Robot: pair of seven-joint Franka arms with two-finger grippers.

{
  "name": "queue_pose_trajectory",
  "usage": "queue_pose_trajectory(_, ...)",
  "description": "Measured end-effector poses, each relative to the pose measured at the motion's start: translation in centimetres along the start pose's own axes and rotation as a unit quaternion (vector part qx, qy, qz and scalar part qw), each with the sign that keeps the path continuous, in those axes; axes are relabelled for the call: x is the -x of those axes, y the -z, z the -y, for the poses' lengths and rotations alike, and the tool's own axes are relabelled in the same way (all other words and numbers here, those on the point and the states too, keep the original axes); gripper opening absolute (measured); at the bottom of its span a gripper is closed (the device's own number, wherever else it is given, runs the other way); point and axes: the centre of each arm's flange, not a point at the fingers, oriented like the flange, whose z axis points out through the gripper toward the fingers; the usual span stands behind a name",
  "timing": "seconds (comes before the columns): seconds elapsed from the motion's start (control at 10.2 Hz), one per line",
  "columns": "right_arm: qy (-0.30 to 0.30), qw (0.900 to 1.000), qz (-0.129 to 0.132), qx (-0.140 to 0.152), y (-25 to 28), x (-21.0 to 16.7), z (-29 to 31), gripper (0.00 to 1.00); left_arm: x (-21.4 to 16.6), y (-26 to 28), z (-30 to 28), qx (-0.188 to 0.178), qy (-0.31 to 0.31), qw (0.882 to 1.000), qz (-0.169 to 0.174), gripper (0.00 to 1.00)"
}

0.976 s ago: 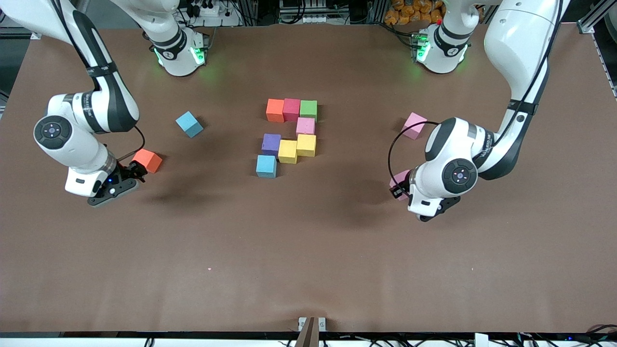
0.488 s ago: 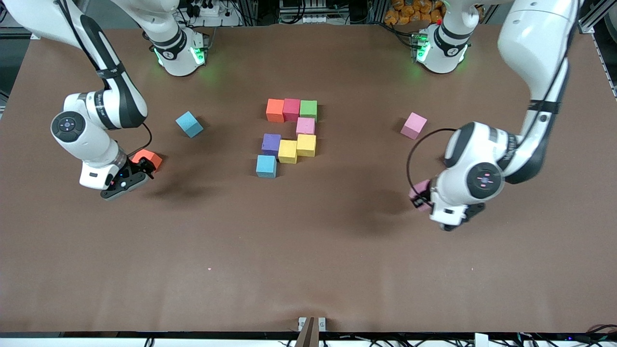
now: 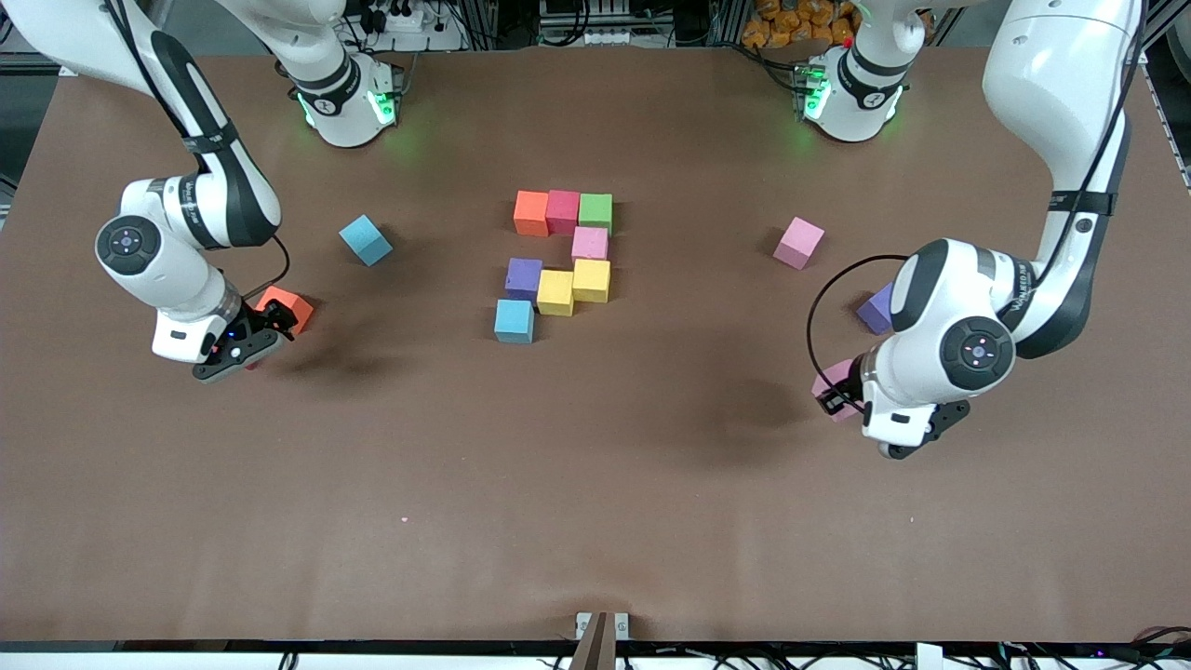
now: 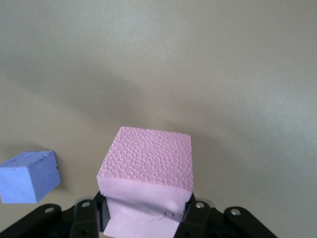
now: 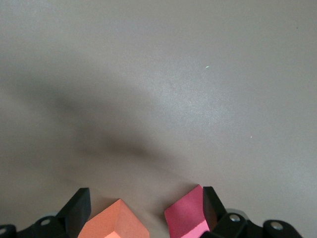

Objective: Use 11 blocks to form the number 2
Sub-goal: 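Grasp the magenta cube beside the orange cube with the right gripper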

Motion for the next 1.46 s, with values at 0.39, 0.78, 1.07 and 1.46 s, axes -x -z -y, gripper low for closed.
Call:
queue_pose_trajectory(0.39,0.048,0.999,-0.001,-0.003,-0.8,0.9,-0.4,1.00,1.1,-1.2,-1.1,-0.006,0.050,0.999,0.007,0.56)
queue_pose_trajectory(0.78,0.101,0.995,-0.008,-0.002,-2.1,3.9,-4.5,1.00,2.8,-1.7,-2.7,-0.010,0.046,0.999,0.007,0.56)
queue_pose_trajectory(1.07,0.137,0.991,-0.005,-0.005,-2.6,5.5,-6.1,1.00,3.2,-1.8,-3.1,-0.011,0.059,0.998,0.008,0.56)
queue_pose_trajectory(1.46,0.190,0.981,-0.001,-0.029,-5.6,5.9,-6.6,1.00,3.4,-1.6,-3.3,-0.009,0.067,0.998,0.007,0.56)
